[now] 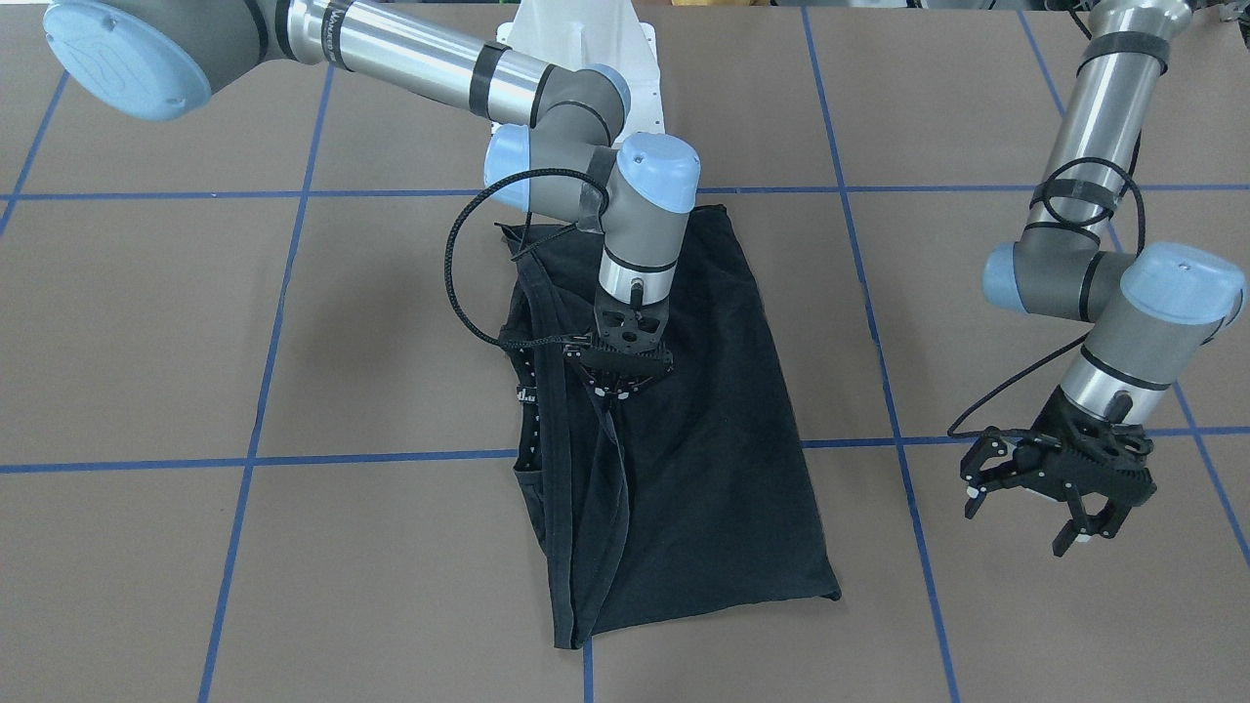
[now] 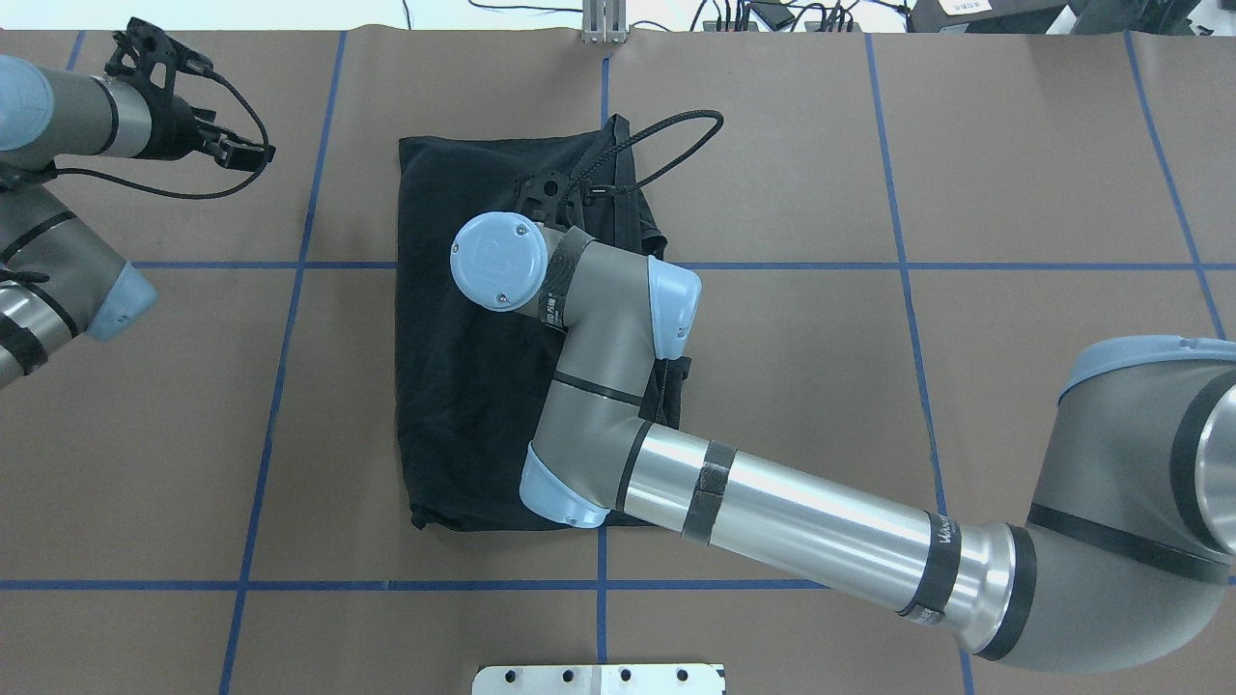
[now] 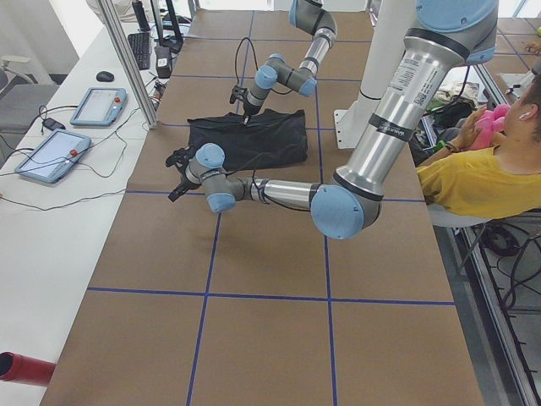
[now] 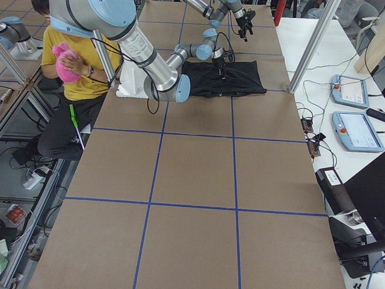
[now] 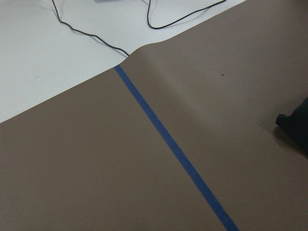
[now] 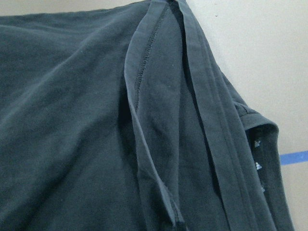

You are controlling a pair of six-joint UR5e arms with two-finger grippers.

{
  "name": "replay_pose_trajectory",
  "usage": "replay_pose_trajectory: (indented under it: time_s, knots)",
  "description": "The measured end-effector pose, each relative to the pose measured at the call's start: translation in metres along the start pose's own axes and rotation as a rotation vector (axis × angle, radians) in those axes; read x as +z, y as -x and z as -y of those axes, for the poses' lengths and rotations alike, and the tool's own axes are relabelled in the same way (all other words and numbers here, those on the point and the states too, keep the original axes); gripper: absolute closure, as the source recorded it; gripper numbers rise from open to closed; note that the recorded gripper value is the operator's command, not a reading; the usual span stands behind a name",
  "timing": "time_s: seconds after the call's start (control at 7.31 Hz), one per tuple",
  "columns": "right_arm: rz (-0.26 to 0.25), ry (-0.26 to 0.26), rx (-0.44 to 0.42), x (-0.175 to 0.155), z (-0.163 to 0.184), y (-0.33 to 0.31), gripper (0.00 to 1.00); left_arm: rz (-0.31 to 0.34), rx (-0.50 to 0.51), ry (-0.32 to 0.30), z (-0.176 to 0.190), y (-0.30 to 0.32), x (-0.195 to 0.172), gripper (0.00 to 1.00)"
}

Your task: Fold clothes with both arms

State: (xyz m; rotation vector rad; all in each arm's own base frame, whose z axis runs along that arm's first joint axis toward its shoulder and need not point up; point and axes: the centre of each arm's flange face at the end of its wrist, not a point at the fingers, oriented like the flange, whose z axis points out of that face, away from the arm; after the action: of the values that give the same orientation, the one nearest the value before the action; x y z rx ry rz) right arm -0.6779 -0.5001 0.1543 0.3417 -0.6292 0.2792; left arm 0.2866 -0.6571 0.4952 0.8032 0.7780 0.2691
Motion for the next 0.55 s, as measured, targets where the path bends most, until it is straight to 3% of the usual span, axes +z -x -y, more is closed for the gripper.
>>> replay_pose_trajectory:
  time_s: [0.27, 0.55]
  knots:
    - [-0.008, -0.001, -0.069, -0.0049, 0.0061, -0.0033, 1.00, 0.000, -0.012, -0.001, 0.0006, -0.0003, -0.0001, 0.00]
    - [0.000, -0.004, -0.083, -0.0112, 0.0118, -0.0089, 1.00, -0.001, -0.018, -0.003, 0.0016, -0.0010, -0.0005, 0.00]
